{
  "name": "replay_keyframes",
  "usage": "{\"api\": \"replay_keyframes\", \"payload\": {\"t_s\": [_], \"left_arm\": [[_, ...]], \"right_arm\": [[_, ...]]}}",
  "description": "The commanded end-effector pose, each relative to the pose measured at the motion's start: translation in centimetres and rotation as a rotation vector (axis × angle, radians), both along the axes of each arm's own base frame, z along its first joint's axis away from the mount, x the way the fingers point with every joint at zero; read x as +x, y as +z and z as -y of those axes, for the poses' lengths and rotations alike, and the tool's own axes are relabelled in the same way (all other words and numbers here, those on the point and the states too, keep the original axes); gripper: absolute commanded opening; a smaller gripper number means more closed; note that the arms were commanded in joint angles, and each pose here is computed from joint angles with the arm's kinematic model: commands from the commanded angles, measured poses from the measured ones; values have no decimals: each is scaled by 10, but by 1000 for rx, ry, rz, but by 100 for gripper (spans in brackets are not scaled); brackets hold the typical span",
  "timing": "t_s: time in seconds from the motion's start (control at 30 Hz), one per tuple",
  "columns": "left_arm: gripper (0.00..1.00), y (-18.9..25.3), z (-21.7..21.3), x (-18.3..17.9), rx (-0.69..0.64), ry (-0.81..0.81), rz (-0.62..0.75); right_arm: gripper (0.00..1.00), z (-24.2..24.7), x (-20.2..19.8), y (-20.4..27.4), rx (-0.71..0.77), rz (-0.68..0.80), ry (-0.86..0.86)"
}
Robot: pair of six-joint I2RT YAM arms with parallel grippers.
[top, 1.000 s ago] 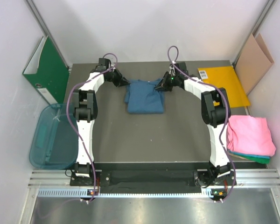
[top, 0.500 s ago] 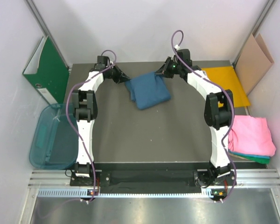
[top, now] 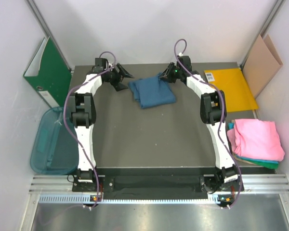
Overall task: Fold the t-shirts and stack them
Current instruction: Smooth out wrinkles on the folded tshirt
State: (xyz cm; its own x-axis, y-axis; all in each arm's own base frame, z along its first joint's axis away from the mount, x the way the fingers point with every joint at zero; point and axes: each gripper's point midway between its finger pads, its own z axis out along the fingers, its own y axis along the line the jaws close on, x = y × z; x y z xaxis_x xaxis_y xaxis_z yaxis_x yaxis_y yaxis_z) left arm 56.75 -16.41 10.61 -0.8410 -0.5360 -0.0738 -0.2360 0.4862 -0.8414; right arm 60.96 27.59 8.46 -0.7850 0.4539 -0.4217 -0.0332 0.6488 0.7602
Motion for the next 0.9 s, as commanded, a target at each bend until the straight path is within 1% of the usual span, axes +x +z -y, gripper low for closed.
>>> {"api": "replay_keyframes", "payload": {"t_s": [0.0,0.03,0.07,0.1,0.13,0.17,0.2,0.23,0.27,0.3,0.33,0.37,0.4,0.43,0.47,0.53,0.67,0.73,0.77,0.8,0.83,0.87], "left_arm": [[91,64,-8,-19,81,-23,147],[94,71,-9,-24,94,-24,164],[98,69,-9,-27,113,-27,170],[99,59,-11,-32,122,-26,147],[99,55,-8,-36,122,-35,137],[99,48,-7,-39,127,-43,123],[99,39,-4,-42,131,-54,103],[99,28,2,-49,140,-78,84],[99,23,6,-52,150,-88,75],[99,15,10,-56,158,-103,63],[99,6,19,-62,174,-126,50],[99,0,23,-65,184,-135,42],[99,-9,27,-68,194,-143,28],[99,-14,34,-72,205,-153,22],[99,-22,37,-74,210,-156,10],[99,-32,47,-78,208,-170,-3],[99,-46,65,-79,210,-195,-3],[96,-54,76,-77,209,-209,-15],[79,-57,80,-77,207,-214,-18],[59,-61,85,-76,198,-224,-26],[32,-64,88,-78,194,-225,-46],[0,-68,88,-79,195,-223,-61]], "right_arm": [[41,8,26,29,62,77,-54],[56,9,25,28,50,81,-48],[61,11,19,35,39,84,-47],[79,13,16,38,22,94,-46],[84,15,10,66,10,151,-36],[87,21,-1,53,-15,121,-33],[93,26,-7,57,-31,127,-33],[96,31,-15,85,-45,178,-28],[99,39,-26,71,-71,142,-35],[100,44,-32,75,-84,146,-37],[100,49,-41,96,-92,183,-34],[100,57,-50,85,-110,155,-37],[100,60,-56,88,-118,157,-36],[100,66,-62,104,-129,187,-37],[100,72,-70,94,-148,158,-42],[100,75,-81,103,-174,174,-26],[100,86,-104,91,-236,147,-9],[100,93,-115,88,-261,131,-8],[100,95,-119,86,-268,125,-7],[100,98,-123,85,-278,119,-5],[100,100,-128,84,-285,116,-3],[100,101,-131,83,-288,113,-2]]}}
